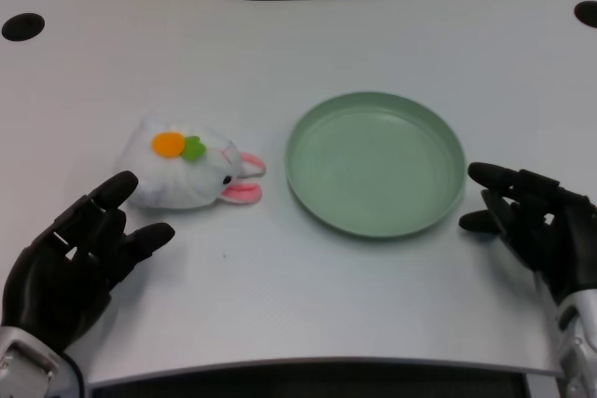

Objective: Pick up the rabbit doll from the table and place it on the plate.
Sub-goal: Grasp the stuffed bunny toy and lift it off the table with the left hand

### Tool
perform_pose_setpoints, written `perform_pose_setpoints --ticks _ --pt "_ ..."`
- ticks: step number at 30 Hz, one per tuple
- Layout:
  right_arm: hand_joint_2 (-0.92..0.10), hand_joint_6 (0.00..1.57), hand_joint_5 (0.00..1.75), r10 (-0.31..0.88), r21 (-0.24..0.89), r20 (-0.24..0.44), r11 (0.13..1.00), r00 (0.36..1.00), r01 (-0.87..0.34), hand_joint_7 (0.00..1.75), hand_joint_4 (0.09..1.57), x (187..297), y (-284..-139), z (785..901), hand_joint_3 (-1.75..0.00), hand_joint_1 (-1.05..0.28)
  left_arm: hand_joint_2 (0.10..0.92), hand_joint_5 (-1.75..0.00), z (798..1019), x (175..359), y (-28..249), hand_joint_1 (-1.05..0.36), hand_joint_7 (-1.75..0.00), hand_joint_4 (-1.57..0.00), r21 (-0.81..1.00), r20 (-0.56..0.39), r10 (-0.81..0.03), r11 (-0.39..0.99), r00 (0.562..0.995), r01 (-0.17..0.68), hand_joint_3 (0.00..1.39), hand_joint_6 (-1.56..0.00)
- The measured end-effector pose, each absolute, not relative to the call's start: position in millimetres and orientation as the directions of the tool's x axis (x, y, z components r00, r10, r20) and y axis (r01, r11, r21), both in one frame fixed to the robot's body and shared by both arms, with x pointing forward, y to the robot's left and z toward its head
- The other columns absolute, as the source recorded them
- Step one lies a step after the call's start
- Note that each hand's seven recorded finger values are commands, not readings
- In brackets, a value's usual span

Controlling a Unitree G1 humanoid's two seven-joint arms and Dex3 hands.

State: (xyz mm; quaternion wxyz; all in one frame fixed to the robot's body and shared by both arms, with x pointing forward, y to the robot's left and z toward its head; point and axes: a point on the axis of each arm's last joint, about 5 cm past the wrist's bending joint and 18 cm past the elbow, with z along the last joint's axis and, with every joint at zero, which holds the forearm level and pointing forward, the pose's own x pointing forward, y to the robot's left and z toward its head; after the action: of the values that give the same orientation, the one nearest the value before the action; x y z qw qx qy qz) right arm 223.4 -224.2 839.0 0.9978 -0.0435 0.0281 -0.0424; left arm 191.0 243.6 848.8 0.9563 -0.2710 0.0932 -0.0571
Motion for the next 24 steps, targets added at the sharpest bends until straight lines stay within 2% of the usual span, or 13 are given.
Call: perform_pose_setpoints --ticks 4,11,15,18,24 --pt "-0.92 1.07 0.89 -0.088 -0.088 -0.060 0.993 0.994 0.082 0.02 0.84 222.8 -224.4 837.9 -0.18 -0.40 0.921 -0.97 850.9 192.0 243.0 -0.43 -0.01 -0.57 -0.491 -0.102 -0.151 0.867 0.983 0.082 0.15 -0.82" --pt "-0.92 1.07 0.88 -0.088 -0.088 -0.062 0.993 0.994 0.082 0.02 0.85 222.7 -224.5 837.6 -0.18 -0.41 0.921 -0.96 851.3 192.1 242.4 -0.43 0.00 -0.56 -0.469 -0.089 -0.149 0.879 0.985 0.090 0.15 -0.80" --pt "-0.92 1.06 0.88 -0.090 -0.087 -0.065 0.993 0.994 0.084 0.02 0.85 222.8 -223.6 836.9 -0.18 -0.41 0.921 -0.99 868.8 200.3 240.6 -0.40 0.00 -0.47 -0.158 0.041 -0.156 0.974 0.987 0.160 0.13 -0.79" --pt "-0.92 1.06 0.88 -0.091 -0.087 -0.066 0.993 0.994 0.085 0.02 0.84 223.4 -222.0 836.7 -0.18 -0.41 0.921 -0.98 887.6 209.9 239.2 -0.46 0.00 -0.46 0.061 0.127 -0.191 0.981 0.973 0.185 0.12 -0.76" --pt "-0.92 1.06 0.88 -0.092 -0.088 -0.070 0.992 0.993 0.085 0.02 0.85 223.4 -221.4 836.1 -0.19 -0.40 0.921 -0.93 898.2 216.7 238.2 -0.46 0.00 -0.43 0.231 0.145 -0.229 0.954 0.962 0.192 0.10 -0.72"
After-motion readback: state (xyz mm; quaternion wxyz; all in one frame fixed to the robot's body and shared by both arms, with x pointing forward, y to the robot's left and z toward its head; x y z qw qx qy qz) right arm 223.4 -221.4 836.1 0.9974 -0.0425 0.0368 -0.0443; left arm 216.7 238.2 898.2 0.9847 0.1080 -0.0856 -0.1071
